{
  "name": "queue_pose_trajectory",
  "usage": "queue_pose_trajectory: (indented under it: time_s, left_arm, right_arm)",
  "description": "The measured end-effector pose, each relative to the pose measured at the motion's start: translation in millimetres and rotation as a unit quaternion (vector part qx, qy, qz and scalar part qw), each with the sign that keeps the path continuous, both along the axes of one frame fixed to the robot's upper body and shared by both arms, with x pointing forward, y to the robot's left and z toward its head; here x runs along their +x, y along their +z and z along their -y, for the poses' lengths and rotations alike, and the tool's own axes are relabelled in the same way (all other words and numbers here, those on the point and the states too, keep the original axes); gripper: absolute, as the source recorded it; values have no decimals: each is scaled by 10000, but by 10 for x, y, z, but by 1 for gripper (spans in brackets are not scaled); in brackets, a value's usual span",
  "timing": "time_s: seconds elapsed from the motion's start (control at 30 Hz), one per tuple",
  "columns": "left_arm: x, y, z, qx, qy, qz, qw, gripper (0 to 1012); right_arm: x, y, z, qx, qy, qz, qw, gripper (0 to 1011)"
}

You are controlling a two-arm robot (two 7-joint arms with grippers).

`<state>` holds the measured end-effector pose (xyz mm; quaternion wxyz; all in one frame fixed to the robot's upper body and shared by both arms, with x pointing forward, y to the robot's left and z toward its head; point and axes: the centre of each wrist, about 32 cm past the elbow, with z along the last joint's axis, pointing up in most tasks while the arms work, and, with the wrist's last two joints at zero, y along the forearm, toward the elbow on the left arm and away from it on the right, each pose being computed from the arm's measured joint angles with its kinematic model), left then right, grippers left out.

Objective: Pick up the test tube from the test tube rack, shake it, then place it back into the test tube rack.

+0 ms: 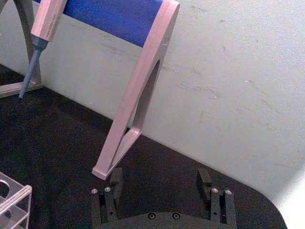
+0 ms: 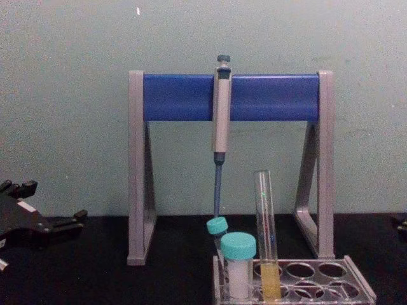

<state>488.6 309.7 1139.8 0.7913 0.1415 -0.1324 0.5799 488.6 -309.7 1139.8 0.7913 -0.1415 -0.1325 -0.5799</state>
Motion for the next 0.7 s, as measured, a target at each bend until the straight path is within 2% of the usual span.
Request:
queue_pose_trajectory:
  time_s: [0.3, 0.47, 0.7]
  left_arm:
    - [0, 0, 0, 0, 0, 0, 10000, 1001]
    - [0, 0, 0, 0, 0, 0, 10000, 1001]
    - [0, 0, 0, 0, 0, 0, 10000, 1001]
  right_arm:
    - [-14, 5, 0, -11, 34, -13, 10000, 1000]
    - [-89, 30, -4, -1, 151, -89, 9998, 1000]
    - [-257, 70, -33, 311, 381, -294, 9984, 1000]
